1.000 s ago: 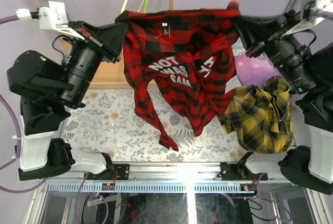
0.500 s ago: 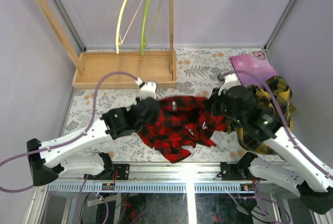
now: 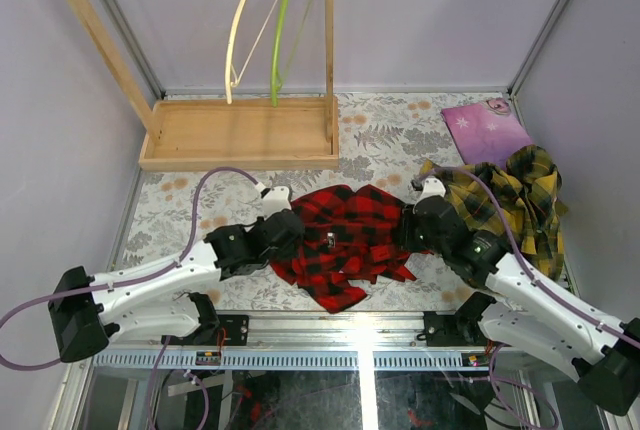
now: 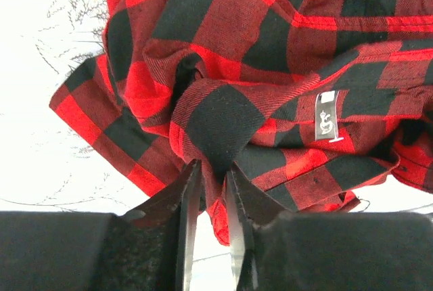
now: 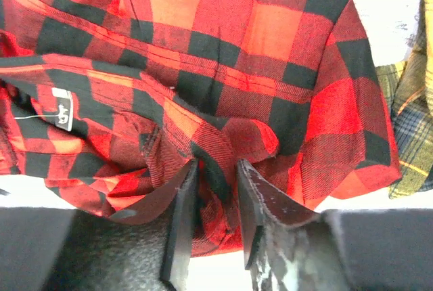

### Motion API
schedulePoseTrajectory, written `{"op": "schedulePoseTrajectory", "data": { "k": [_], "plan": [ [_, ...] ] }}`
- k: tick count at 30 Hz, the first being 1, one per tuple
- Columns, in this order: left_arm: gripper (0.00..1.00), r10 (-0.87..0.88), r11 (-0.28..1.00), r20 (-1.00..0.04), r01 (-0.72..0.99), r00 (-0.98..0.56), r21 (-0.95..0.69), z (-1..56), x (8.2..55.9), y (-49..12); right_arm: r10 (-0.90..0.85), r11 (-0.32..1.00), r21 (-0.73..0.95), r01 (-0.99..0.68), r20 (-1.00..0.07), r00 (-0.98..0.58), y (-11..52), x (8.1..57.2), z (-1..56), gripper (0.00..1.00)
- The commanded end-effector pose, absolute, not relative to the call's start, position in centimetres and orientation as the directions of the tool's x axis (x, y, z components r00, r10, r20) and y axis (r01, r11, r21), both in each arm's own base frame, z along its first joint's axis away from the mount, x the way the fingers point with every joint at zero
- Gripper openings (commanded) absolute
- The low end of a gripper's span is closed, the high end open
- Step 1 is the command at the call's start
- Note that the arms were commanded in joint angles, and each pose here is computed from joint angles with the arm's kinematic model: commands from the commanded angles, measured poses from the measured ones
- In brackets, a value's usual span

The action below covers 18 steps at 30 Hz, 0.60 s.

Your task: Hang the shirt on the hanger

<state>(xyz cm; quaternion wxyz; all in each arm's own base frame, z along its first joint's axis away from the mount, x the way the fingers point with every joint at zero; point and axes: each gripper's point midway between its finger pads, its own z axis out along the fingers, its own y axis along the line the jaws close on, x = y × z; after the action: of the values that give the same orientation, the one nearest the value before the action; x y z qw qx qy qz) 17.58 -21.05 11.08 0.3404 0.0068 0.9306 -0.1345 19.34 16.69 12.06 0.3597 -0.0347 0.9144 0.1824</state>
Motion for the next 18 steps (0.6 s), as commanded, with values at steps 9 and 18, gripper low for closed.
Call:
{"op": "schedulePoseTrajectory", "data": {
  "k": [9,18],
  "plan": [
    [0.6,-0.22,0.926,-0.73,0.098,-0.647,-0.365,21.1,20.6,-20.6,0.057,0.897,0.306,-0.319,-0.796,-0.603,15.9,19.0,20.1,0.72],
    [0.79,-0.291,0.932,-0.845,0.064,-0.448,-0.356,30.9,21.7,-14.9,0.243,0.865,0.434,-0.25,-0.8,-0.549,15.8,19.5,24.6,0.96]
  ]
}}
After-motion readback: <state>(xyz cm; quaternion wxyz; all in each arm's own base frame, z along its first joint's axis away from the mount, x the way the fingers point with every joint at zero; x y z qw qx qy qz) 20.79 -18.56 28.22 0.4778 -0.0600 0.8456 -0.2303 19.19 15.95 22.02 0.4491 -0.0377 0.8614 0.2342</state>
